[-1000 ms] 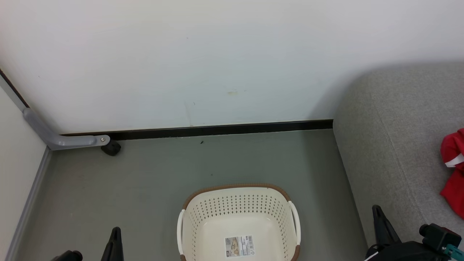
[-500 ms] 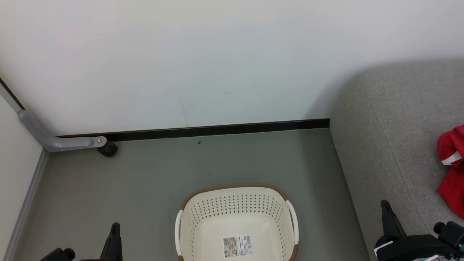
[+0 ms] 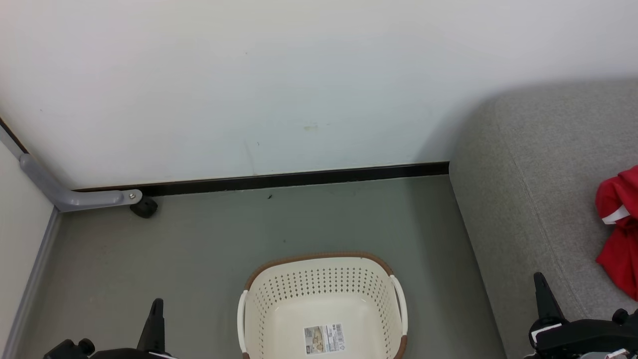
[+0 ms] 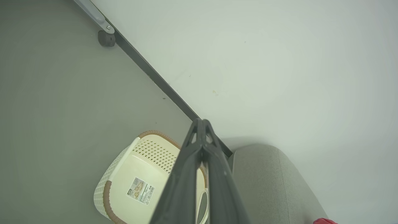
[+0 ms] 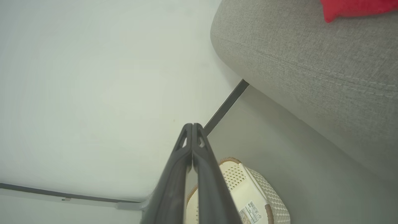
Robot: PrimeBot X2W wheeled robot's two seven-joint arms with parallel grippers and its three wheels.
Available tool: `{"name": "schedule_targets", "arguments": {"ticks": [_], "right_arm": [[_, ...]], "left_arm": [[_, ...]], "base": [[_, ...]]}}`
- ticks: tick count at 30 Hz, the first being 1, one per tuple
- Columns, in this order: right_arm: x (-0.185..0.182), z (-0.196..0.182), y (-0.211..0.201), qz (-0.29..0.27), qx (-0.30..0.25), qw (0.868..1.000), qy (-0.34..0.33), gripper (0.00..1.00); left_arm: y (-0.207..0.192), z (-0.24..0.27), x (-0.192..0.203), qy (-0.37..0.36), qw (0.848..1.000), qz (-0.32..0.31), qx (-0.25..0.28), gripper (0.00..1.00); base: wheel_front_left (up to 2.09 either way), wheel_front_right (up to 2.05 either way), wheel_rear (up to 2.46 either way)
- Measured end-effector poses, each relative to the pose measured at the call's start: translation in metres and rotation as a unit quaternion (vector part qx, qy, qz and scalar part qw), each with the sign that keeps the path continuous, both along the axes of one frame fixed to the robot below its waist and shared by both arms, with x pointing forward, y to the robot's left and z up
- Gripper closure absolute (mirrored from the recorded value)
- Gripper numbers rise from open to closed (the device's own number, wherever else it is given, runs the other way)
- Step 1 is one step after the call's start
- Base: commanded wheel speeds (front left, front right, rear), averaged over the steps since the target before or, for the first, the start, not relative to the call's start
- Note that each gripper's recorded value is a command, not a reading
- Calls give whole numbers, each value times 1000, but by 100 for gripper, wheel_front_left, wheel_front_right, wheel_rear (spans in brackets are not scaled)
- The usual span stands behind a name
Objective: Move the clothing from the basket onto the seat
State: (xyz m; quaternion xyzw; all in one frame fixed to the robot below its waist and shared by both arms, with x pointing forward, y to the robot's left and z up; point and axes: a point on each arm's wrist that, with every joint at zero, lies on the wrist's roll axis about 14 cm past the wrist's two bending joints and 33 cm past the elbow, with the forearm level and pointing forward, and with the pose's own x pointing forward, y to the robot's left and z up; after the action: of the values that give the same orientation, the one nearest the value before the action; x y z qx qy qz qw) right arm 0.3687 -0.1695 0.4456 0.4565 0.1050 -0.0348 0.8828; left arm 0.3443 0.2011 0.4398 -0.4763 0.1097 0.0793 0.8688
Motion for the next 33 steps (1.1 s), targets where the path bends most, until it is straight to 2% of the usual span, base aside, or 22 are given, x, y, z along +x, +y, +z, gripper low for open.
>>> {"name": "schedule_targets", "arguments": {"ticks": [17, 33], "right_arm": [[4, 9, -14, -35, 115, 993, -10, 100], [8, 22, -28, -62, 232, 970, -34, 100]], "left_arm": [[-6, 12, 13, -27, 994, 10, -109, 100], [-10, 24, 24, -57, 975, 19, -214, 100]], "base": [[0, 0, 0], [0, 0, 0]]}}
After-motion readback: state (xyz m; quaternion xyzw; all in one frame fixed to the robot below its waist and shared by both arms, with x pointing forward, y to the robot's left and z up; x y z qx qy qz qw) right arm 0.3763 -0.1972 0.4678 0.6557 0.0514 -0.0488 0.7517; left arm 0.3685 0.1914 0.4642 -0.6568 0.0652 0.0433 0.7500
